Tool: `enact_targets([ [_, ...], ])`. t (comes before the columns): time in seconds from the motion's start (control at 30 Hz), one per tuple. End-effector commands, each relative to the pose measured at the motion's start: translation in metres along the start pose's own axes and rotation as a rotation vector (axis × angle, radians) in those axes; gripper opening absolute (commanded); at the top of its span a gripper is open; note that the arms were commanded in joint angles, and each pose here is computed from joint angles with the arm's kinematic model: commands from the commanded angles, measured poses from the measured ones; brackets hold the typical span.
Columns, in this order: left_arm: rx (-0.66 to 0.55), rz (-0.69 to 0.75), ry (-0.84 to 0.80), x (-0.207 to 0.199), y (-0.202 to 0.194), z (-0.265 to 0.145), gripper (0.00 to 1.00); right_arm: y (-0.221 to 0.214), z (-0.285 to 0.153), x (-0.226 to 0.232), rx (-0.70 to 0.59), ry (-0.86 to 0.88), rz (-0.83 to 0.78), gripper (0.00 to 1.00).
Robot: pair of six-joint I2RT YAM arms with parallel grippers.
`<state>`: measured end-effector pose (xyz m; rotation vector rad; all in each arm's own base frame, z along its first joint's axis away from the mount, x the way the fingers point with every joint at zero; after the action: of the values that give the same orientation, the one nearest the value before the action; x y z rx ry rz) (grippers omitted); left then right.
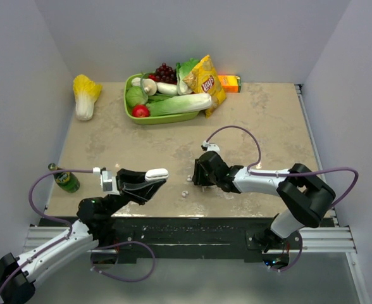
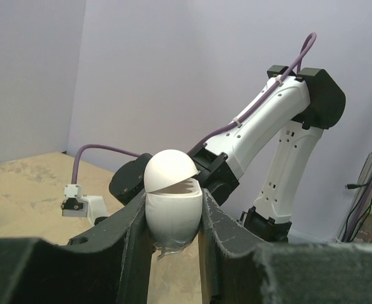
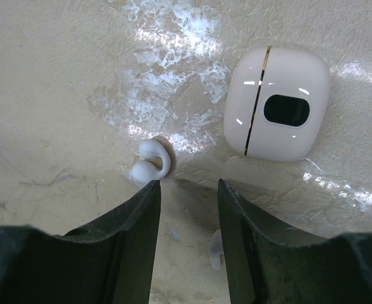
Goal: Insert the wireless bluetooth earbuds into the charging case
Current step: Pick up the earbud from the center of the board.
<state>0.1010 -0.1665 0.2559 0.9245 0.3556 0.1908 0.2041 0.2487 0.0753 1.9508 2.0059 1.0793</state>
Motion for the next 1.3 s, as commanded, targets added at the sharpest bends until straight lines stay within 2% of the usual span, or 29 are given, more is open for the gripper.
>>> enact_targets([
  [0.0, 0.029, -0.024, 0.013, 0.004, -0.023, -0.018, 0.00, 0.004, 0.002, -0.004, -0.015, -0.033, 0.019, 0.45],
  [0.43, 0.036, -0.027, 0.017, 0.006, -0.025, -0.019, 0.00, 0.005, 0.014, -0.001, 0.008, -0.034, 0.030, 0.45],
  [0.93, 0.041, -0.031, 0.013, 0.006, -0.028, -0.020, 0.00, -0.008, 0.015, -0.015, 0.036, -0.128, -0.050, 0.44],
  [1.27, 0.035, -0.031, 0.011, 0.005, -0.027, -0.021, 0.00, -0.015, 0.019, -0.001, 0.047, -0.146, -0.117, 0.43],
])
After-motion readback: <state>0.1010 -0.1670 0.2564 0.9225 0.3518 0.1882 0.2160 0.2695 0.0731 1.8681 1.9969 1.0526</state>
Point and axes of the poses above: each gripper's point midway between its finger pads, its own z axis out along the fingers, its own x axis along the line the jaws close on, y = z × x, the point moved 7 cm from there along -z, back along the fingers, and after that the axes turned 2 degrees about z, right-handed, at the moved point
